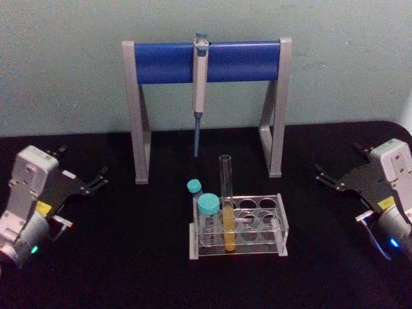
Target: Pick up the test tube from the test tube rack, shake it, then place it back into the test tube rack.
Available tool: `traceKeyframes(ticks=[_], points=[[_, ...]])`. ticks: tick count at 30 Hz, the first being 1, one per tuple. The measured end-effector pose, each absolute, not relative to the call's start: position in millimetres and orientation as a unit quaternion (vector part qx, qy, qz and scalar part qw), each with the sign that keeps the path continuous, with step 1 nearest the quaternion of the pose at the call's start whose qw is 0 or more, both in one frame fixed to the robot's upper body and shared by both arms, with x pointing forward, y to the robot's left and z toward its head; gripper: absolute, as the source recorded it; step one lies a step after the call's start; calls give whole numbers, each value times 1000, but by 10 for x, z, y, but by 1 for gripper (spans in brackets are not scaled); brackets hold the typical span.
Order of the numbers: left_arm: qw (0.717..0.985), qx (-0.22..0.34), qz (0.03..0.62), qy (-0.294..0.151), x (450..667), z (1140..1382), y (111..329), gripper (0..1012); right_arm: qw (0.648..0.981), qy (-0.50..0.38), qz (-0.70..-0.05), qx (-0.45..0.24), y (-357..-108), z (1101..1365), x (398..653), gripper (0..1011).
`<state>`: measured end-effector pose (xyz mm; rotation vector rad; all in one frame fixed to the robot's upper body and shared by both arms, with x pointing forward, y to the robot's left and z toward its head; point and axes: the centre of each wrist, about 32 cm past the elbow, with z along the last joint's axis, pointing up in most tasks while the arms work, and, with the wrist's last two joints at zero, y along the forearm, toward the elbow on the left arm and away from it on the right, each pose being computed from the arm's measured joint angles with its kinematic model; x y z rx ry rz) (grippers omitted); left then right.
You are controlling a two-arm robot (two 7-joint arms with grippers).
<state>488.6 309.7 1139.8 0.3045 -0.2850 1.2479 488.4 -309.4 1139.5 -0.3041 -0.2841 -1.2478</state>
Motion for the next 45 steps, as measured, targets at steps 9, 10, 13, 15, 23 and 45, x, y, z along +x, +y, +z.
traceKeyframes(ticks=[9, 10, 13, 15, 23, 45], points=[[791, 141, 580, -132, 4886, 11398, 3097, 1001, 791, -132, -580, -141, -3096, 11398, 4886, 1000], [791, 141, 580, -132, 4886, 11398, 3097, 1001, 791, -132, -580, -141, -3097, 11398, 4886, 1000], [791, 141, 580, -132, 4886, 11398, 3097, 1001, 791, -132, -580, -141, -3096, 11398, 4886, 1000], [791, 141, 580, -132, 4886, 11398, 3096, 1001, 791, -133, -580, -141, -3097, 11398, 4886, 1000], [791, 141, 580, -132, 4886, 11398, 3097, 1001, 791, -132, -580, -141, -3097, 11398, 4886, 1000], [791, 141, 580, -132, 4886, 11398, 3097, 1001, 791, -132, -580, -142, -3097, 11398, 4886, 1000]])
